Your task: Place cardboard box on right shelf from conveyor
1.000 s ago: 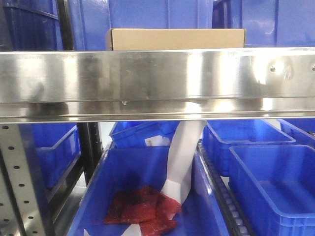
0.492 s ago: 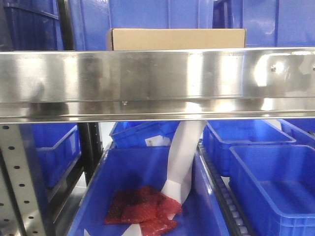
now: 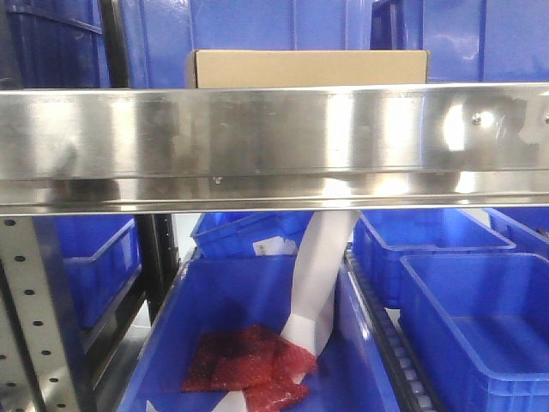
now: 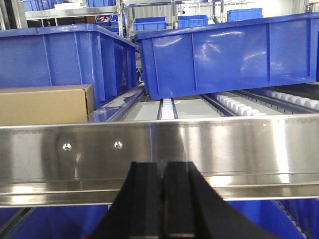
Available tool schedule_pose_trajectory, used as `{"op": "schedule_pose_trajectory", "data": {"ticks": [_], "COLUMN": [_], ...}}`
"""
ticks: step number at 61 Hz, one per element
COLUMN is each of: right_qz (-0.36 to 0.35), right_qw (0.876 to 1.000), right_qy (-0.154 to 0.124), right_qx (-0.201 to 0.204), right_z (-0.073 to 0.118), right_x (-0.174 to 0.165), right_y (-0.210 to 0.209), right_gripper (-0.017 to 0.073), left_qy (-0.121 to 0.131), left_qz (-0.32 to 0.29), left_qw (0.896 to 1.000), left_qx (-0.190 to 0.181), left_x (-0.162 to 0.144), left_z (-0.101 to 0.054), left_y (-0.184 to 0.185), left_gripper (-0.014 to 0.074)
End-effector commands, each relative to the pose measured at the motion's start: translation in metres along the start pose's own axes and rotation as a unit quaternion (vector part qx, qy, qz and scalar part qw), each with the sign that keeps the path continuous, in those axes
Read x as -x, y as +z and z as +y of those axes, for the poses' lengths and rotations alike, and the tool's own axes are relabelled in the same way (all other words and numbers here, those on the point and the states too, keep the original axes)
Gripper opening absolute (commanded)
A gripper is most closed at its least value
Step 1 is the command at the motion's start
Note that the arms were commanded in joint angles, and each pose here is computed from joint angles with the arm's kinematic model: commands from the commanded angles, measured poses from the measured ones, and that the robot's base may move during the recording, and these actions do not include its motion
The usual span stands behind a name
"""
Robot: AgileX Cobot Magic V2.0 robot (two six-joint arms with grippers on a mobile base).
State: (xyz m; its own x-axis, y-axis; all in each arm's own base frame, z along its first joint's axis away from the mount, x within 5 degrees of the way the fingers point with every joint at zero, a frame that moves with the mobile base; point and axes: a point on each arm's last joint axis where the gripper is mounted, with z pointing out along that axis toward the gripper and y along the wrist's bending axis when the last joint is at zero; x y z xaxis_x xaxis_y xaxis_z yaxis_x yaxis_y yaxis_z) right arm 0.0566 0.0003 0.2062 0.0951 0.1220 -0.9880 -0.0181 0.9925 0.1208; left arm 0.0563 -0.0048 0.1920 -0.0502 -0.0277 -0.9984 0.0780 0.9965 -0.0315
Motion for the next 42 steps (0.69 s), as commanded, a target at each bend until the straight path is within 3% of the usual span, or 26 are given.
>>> {"op": "schedule_pose_trajectory", "data": {"ticks": [1, 42], "right_qz": [-0.052, -0.052], "right_qw": [0.999, 0.999], "right_qy": [-0.006, -0.006], "right_qx": [0.0, 0.0], "right_z": [0.0003, 0.0003], "right_x": [0.0102, 0.0102], "right_y": [-0.0022, -0.0022], "right_gripper": [0.0052, 0.0052], "left_qy": [-0.003, -0.003], "left_qz": [-0.042, -0.042], "left_qw": [0.999, 0.999], "left_qx": [0.001, 0.001], "left_x": [0.006, 0.006], "left_z": [0.0003, 0.0003], "left_y": [-0.0004, -0.0004], "left_gripper": [-0.0115, -0.0116]}}
